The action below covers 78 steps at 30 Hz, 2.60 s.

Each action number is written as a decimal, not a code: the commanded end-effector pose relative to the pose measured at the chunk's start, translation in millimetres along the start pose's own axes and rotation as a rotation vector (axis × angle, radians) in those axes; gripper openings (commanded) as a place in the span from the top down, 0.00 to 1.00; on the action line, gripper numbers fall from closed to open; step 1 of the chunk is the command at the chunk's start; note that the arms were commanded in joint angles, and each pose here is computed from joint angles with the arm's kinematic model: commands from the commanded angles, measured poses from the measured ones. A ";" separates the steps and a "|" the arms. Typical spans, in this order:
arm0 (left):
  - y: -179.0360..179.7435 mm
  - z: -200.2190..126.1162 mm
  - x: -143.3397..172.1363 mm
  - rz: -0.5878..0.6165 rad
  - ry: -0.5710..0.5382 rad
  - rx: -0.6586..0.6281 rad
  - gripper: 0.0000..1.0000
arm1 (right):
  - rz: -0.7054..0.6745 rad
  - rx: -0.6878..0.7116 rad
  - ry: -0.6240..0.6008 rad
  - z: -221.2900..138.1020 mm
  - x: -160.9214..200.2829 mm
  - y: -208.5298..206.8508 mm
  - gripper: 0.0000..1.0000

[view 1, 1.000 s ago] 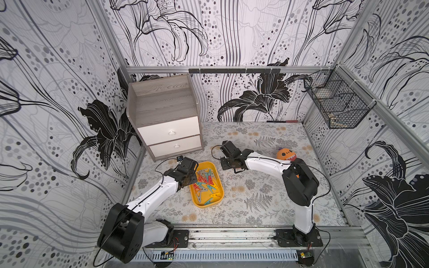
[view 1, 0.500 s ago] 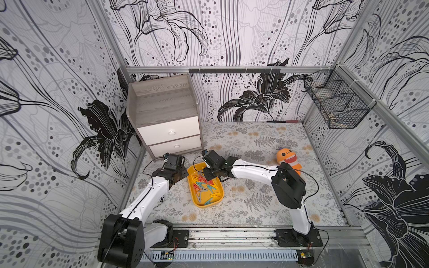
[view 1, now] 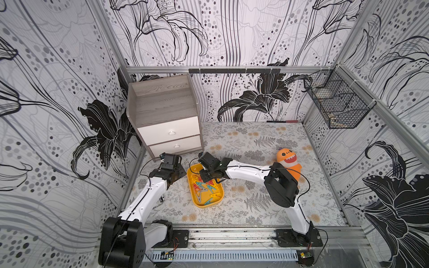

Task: Put the clothespins into the storage box
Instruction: Place the clothespin in the storage box, then pick up the clothespin from the center of the board.

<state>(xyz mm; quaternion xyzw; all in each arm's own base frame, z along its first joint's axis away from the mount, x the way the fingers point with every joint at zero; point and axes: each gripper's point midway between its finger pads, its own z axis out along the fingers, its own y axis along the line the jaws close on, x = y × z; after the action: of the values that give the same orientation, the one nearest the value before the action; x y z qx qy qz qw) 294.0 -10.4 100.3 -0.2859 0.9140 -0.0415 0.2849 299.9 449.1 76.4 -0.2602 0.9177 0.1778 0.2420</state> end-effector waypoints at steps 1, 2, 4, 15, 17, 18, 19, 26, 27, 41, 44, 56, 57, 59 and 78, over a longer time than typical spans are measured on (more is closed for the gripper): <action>-10.4 -8.9 -14.2 0.004 -0.039 0.051 0.43 | 0.050 0.039 -0.126 -60.7 -28.5 -27.8 0.71; -10.9 -9.9 -15.0 0.004 -0.043 0.055 0.43 | 0.076 0.056 -0.134 -65.7 -25.4 -42.5 0.71; -11.1 -11.7 -15.5 0.006 -0.046 0.059 0.43 | 0.155 0.091 -0.125 -69.3 -10.9 -83.5 0.68; -16.3 -12.5 -15.1 0.020 -0.024 0.075 0.43 | 0.007 0.291 -0.042 -54.9 42.1 -166.5 0.63; -15.1 -13.5 -15.8 0.028 -0.025 0.067 0.43 | -0.106 0.269 -0.019 -50.9 44.4 -163.4 0.63; -14.6 -13.8 -16.0 0.031 -0.026 0.064 0.42 | -0.154 0.262 -0.011 -50.5 44.4 -162.2 0.63; -14.6 -14.4 -16.5 0.032 -0.028 0.064 0.42 | -0.197 0.261 -0.004 -49.9 44.3 -161.6 0.63; -16.8 -10.7 -14.6 0.026 -0.016 0.073 0.42 | -0.493 0.183 0.031 -40.3 43.8 -149.1 0.60; -16.5 -10.3 -14.4 0.027 -0.016 0.071 0.42 | -0.528 0.170 0.057 -36.5 45.8 -148.3 0.60; -12.8 -16.1 -19.3 0.036 -0.037 0.051 0.42 | -0.601 0.099 0.128 -16.2 46.0 -163.8 0.59; -11.8 -16.1 -19.2 0.036 -0.038 0.047 0.42 | -0.590 0.093 0.152 -11.6 50.6 -171.0 0.59; -9.8 -17.0 -19.7 0.037 -0.042 0.037 0.42 | -0.532 0.043 0.209 -9.1 62.7 -185.7 0.72; -9.8 -16.9 -19.5 0.036 -0.041 0.038 0.42 | -0.527 0.039 0.212 -9.4 63.6 -185.0 0.75; -10.4 -16.7 -19.4 0.035 -0.040 0.040 0.42 | -0.513 0.039 0.220 -10.6 65.6 -185.6 0.80; -9.2 -8.2 -8.9 0.042 -0.006 0.044 0.42 | -0.105 -0.085 -0.136 -89.7 -30.1 -104.7 0.93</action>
<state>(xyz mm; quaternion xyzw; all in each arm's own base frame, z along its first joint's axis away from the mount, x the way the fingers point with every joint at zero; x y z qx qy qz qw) 296.4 -15.5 111.4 -0.2617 0.9198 -0.0533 0.2874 359.7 303.1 94.5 -0.3503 0.8857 0.1511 0.2646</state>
